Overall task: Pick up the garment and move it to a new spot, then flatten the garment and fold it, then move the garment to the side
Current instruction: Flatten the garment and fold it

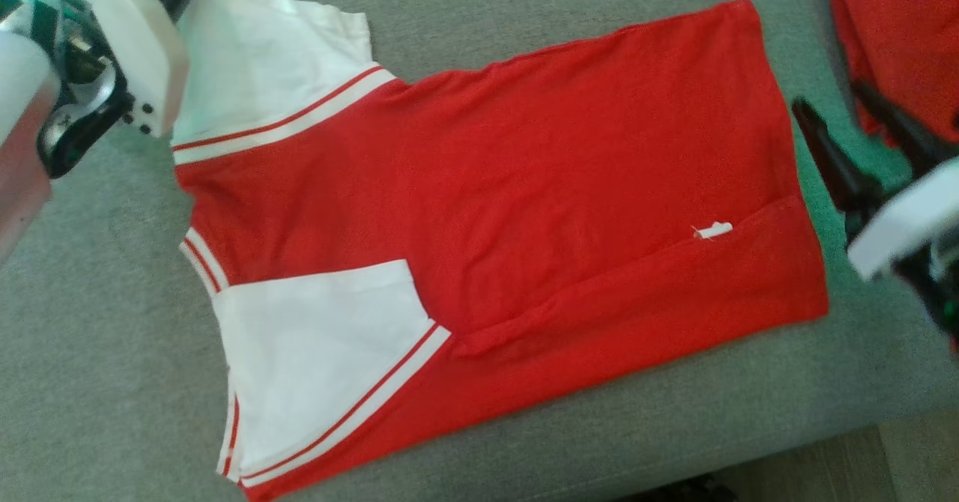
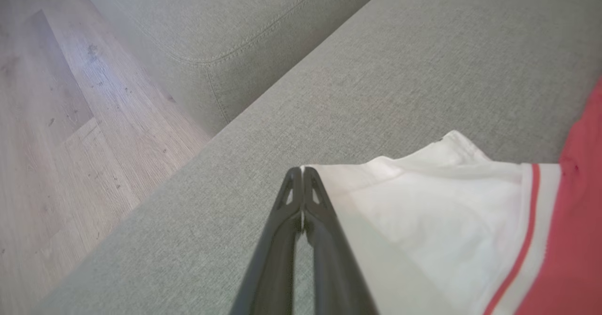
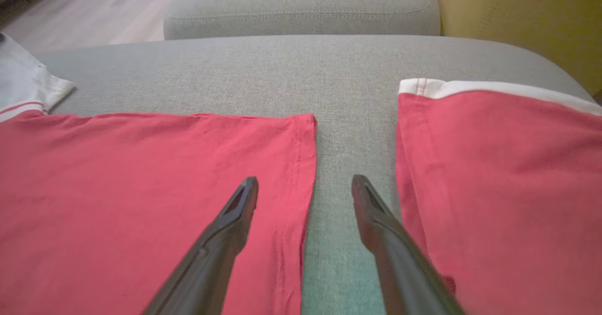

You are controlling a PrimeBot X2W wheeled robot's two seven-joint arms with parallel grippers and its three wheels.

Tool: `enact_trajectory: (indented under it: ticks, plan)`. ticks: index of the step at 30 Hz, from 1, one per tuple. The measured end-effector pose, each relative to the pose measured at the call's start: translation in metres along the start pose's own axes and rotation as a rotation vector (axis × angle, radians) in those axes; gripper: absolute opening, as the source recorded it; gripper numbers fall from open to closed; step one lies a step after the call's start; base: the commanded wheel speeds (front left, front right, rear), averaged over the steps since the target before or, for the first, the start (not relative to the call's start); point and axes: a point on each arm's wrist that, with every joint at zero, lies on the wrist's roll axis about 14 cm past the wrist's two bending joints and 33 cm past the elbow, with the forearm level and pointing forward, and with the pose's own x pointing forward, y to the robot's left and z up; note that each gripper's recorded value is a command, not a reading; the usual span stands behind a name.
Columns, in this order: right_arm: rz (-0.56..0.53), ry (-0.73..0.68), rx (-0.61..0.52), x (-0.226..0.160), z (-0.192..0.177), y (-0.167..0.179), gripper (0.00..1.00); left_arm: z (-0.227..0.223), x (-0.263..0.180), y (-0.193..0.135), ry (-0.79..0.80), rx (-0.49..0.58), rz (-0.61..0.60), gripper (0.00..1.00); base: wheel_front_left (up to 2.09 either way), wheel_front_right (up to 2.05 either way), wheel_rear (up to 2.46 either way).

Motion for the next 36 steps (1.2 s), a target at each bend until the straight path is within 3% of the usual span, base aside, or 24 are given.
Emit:
enact_trajectory:
  ticks: [8, 24, 27, 29, 31, 36]
  plan:
    - [0.022, 0.216, -0.117, 0.052, 0.01, 0.002, 1.0, 0.012, -0.019, -0.007, -0.046, 0.054, -0.011, 0.0, 0.0, 0.0, 0.0]
    - [0.049, 0.245, -0.046, 0.089, 0.016, 0.014, 0.99, 0.004, -0.025, -0.012, -0.038, 0.061, -0.027, 0.0, 0.0, 0.0, 0.0]
    - [0.049, 0.245, -0.047, 0.094, 0.016, 0.014, 0.71, 0.005, -0.026, -0.009, -0.039, 0.062, -0.022, 0.0, 0.0, 0.0, 0.0]
    - [0.047, 0.249, -0.053, 0.095, 0.014, 0.013, 0.57, 0.004, -0.025, -0.008, -0.038, 0.061, -0.021, 0.0, 0.0, 0.0, 0.0]
    - [0.041, 0.258, -0.051, 0.096, 0.012, 0.01, 0.49, 0.002, -0.025, -0.008, -0.035, 0.059, -0.021, 0.0, 0.0, 0.0, 0.0]
    - [0.033, 0.27, -0.062, 0.1, 0.01, 0.007, 0.45, -0.001, -0.024, -0.008, -0.031, 0.053, -0.023, 0.0, 0.0, 0.0, 0.0]
